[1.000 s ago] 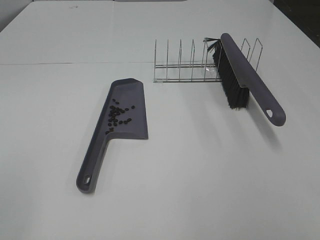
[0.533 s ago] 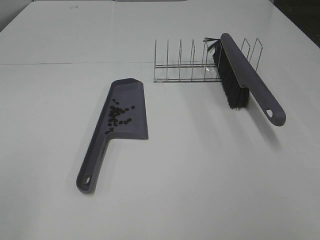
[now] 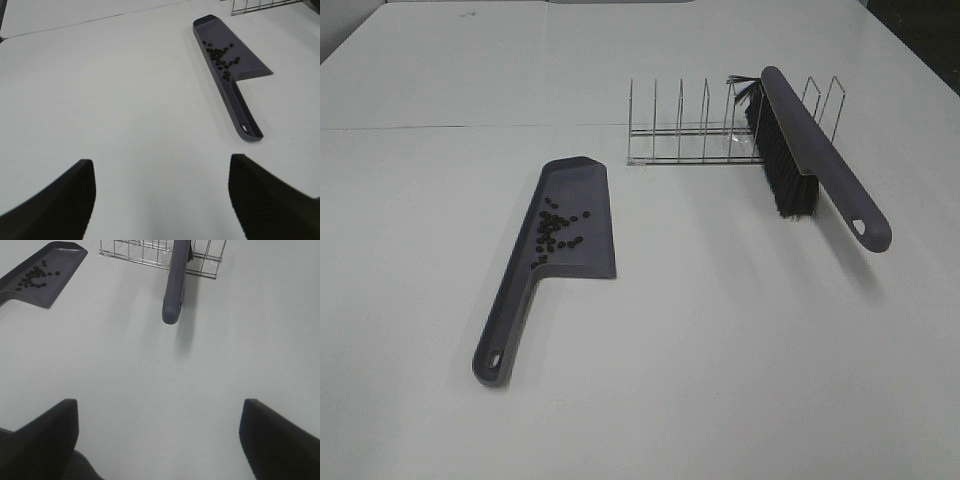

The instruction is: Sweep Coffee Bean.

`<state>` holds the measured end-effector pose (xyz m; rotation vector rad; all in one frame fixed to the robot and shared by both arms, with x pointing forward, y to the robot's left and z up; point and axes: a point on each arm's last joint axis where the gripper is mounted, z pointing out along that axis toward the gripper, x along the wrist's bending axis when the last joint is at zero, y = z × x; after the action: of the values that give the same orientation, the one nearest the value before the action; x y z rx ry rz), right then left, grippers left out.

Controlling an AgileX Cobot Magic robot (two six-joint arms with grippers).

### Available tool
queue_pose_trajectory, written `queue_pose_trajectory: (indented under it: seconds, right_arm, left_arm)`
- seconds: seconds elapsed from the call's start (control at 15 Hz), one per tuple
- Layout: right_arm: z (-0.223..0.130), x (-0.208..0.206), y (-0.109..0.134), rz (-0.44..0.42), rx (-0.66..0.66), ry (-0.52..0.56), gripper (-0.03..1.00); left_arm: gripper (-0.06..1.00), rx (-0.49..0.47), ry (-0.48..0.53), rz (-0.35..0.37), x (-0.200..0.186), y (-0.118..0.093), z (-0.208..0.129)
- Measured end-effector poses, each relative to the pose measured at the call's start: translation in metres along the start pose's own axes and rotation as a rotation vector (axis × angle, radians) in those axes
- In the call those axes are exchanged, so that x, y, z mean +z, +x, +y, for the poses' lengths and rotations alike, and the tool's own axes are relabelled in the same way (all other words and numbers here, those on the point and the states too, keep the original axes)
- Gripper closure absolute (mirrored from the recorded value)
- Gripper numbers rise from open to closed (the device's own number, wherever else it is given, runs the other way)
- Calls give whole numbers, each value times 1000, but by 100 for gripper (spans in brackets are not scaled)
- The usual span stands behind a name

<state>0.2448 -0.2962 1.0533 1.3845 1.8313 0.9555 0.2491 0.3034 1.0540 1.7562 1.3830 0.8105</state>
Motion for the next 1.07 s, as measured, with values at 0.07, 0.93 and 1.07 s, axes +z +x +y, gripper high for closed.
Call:
queue_pose_trajectory:
  seconds: [0.07,0.93,1.07]
  right_arm:
    - [0,0,0,-7,3,1,20]
    - [-6,-11,2,-208,114,-72,20]
    - [-6,-11,2,-207,114,-72,20]
  left_arm:
    - [24,-18,-7,29,-1,0,0]
    - [24,-123,-92,227,-14,-1,-7]
    - [24,-123,-92,227,-14,-1,-7]
